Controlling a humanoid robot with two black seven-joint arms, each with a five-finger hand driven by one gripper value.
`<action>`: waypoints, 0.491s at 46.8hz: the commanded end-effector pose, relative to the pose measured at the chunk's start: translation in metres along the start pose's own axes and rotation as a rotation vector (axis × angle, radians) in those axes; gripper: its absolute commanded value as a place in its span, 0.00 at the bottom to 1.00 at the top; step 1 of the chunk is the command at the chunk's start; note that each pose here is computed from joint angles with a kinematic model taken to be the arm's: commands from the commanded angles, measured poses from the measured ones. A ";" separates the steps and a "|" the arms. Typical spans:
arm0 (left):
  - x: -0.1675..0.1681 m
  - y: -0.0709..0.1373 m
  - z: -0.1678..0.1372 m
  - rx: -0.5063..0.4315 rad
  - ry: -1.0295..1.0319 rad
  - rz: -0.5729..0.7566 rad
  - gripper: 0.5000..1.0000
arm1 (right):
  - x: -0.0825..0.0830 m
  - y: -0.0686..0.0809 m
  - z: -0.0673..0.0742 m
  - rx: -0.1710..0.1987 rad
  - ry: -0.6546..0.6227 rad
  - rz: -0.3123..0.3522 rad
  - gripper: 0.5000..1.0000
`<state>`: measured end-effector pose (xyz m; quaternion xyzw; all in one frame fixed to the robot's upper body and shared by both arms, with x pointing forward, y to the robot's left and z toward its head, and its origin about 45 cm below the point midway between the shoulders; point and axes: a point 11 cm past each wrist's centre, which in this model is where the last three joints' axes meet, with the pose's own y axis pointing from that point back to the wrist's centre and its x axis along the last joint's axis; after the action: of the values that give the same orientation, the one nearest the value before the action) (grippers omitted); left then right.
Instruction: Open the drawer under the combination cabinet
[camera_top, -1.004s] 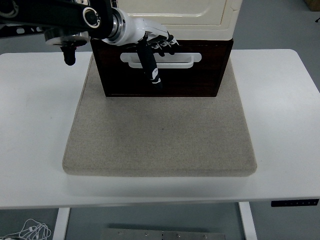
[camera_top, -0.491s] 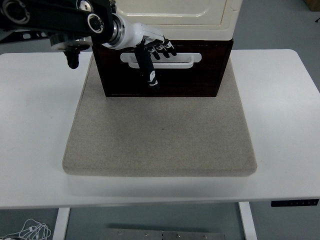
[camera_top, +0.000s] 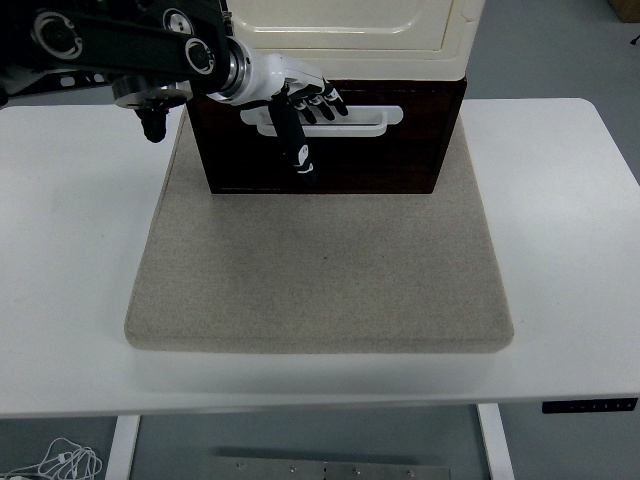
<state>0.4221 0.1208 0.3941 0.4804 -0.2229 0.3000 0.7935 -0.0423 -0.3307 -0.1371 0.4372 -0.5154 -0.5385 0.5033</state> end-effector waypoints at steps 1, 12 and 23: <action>0.000 0.000 0.000 0.000 -0.002 -0.002 1.00 | 0.000 0.000 0.000 0.000 0.000 0.001 0.86; -0.003 -0.001 0.000 0.001 -0.005 -0.014 1.00 | 0.000 0.000 0.000 0.000 0.000 0.001 0.86; -0.008 -0.002 0.002 0.000 -0.018 -0.034 1.00 | 0.000 0.000 0.000 0.000 0.000 0.001 0.86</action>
<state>0.4180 0.1163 0.3885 0.4861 -0.2222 0.2840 0.7960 -0.0423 -0.3308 -0.1371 0.4370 -0.5154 -0.5385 0.5034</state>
